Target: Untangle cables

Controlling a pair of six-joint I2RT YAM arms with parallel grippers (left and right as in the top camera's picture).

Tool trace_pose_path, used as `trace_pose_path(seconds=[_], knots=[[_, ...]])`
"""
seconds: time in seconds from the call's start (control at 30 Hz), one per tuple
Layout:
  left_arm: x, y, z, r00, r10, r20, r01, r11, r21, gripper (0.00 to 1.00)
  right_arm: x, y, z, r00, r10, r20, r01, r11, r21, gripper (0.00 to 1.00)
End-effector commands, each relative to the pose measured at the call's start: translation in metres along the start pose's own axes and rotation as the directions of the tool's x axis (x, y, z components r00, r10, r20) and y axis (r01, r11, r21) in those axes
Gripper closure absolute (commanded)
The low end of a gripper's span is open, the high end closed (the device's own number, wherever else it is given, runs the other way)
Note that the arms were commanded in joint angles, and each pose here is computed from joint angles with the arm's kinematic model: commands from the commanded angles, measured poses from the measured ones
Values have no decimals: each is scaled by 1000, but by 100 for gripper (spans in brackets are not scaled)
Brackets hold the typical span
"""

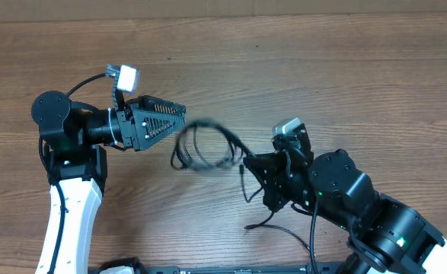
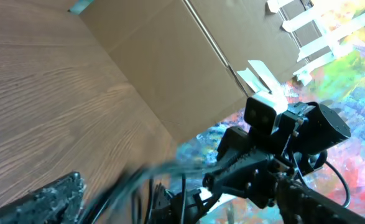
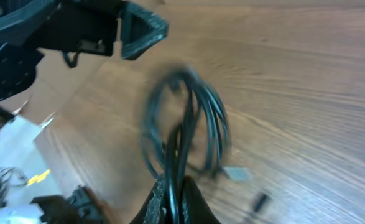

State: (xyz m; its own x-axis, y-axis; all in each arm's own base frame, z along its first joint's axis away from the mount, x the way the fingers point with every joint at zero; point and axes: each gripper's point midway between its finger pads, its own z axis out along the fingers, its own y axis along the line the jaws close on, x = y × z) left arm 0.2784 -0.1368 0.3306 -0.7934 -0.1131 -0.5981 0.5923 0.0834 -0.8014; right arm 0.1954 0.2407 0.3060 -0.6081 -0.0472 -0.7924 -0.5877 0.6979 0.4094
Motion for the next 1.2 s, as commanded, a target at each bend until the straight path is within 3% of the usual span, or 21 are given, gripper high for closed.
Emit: trace_pose_path(seconds=[0.0, 0.07, 0.2, 0.3, 0.37, 0.6, 0.73, 0.93, 1.17], knots=[[0, -5, 0, 999, 31, -17, -30, 999, 11, 0, -9, 11, -7, 1000, 7, 14, -6, 999, -53, 96], [1, -5, 0, 999, 35, -17, -35, 999, 11, 3, -8, 11, -6, 1000, 7, 13, -6, 999, -53, 96], [2, -3, 0, 986, 165, -16, -164, 986, 15, 5, -8, 11, -6, 999, 52, 11, -51, 997, -54, 96], [8, 2, 3, 987, 159, -22, -158, 987, 21, 10, -8, 12, -6, 999, 51, 7, -51, 997, -60, 96], [14, 7, 6, 987, 159, -30, -158, 987, 30, 19, -8, 12, -6, 999, 51, 7, -51, 997, -60, 96], [43, 18, 20, 990, 126, -70, -121, 990, 66, 20, -8, 12, -6, 999, 51, 7, -51, 997, -60, 96], [51, 34, 30, 998, -1, -67, 0, 1000, -14, 38, -7, 12, -5, 999, 52, 4, -51, 997, -58, 96], [80, 71, 42, 984, -159, -80, 138, 965, -225, 50, -4, 10, 2, 998, 54, -15, -54, 997, -48, 96], [127, 74, 59, 959, -159, -235, 90, 957, -276, 75, -1, 8, 9, 998, 56, -36, -57, 998, -36, 96]])
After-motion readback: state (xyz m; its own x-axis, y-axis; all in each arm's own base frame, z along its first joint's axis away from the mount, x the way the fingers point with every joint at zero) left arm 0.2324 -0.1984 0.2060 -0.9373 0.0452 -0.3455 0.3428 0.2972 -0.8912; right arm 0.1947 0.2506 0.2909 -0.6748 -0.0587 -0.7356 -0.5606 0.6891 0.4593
